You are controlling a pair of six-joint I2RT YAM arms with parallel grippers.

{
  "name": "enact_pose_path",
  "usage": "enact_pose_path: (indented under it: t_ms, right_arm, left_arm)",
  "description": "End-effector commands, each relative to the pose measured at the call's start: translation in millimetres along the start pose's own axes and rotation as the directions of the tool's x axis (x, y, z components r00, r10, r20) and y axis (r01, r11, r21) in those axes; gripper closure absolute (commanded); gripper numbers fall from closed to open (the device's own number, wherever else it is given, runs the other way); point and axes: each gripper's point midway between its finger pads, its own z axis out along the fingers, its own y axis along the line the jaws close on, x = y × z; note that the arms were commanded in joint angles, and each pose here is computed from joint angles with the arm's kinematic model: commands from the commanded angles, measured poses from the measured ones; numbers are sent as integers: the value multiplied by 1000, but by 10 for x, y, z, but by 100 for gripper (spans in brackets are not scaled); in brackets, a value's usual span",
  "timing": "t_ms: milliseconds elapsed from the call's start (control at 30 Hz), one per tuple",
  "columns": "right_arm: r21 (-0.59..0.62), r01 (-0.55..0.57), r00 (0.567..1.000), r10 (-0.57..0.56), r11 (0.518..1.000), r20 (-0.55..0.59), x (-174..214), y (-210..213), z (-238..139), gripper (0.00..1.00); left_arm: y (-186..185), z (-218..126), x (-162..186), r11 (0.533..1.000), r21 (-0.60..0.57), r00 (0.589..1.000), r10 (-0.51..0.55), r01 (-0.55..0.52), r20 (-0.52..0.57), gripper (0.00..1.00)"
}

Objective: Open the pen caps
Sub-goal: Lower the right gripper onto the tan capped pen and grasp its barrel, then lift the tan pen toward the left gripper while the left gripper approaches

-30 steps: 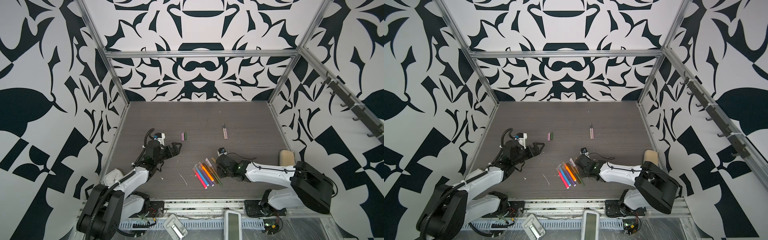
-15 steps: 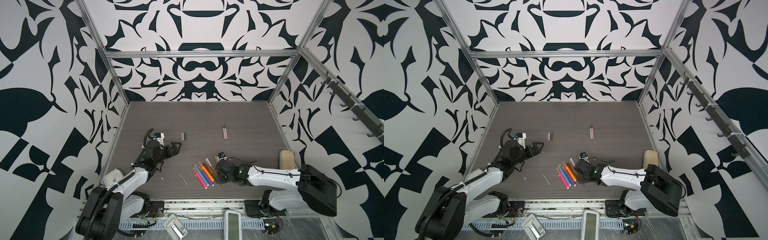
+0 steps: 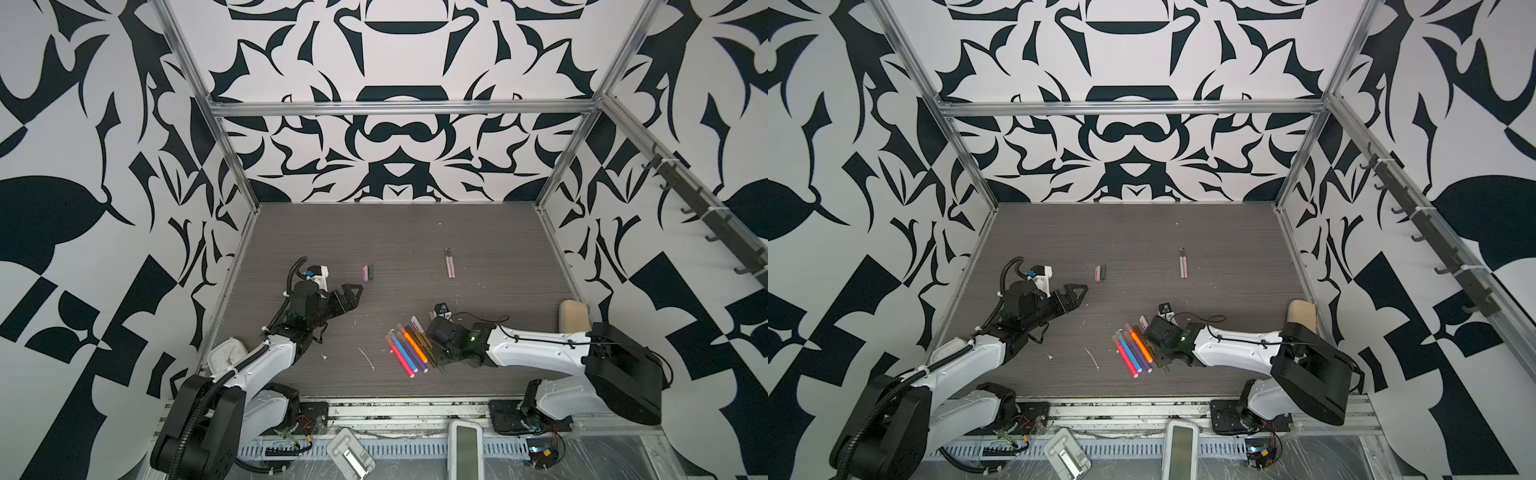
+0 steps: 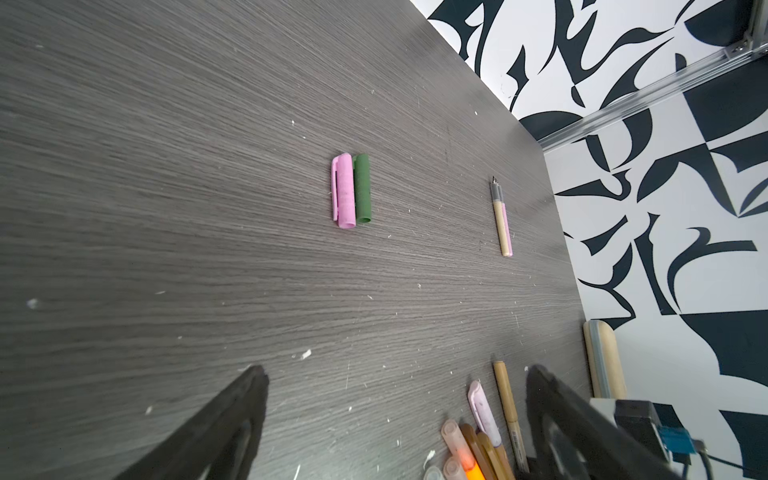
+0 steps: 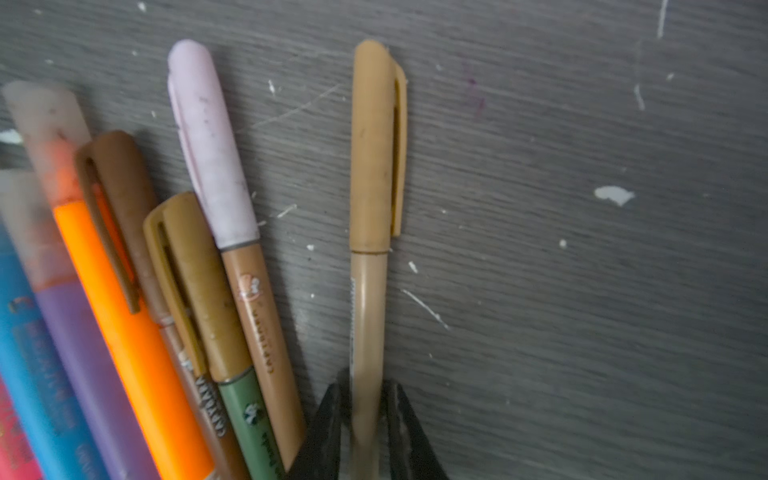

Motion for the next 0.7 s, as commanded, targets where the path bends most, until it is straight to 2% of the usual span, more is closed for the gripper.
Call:
enact_pose_path:
  t_ms: [0,100,300,567,667]
  right_arm:
    - [104,30,997,-21,994,-80,204,-225,45,82]
    - [130,42,996,-32,991,-81,187,-257,28,86]
    - [185,74,995,-60,980,-78,150,-343,-19,87]
    - [145,63,995,-51,987,-85,180,-273,38,88]
    - [138,62,996,-53,988,-71,134,-261,12,93]
  left_arm:
    - [6,-22,12,1000,2,1000,-2,2,0,1]
    - [14,-20,16,1000,0,1000,-3,3,-1,1]
    - [22,-19,23,1000,0,1000,-3,3,-3,1]
    - [20,-11,21,1000,2,1000,-4,4,-6,0]
    - [8,-8,32,1000,8,1000,-4,4,-11,8]
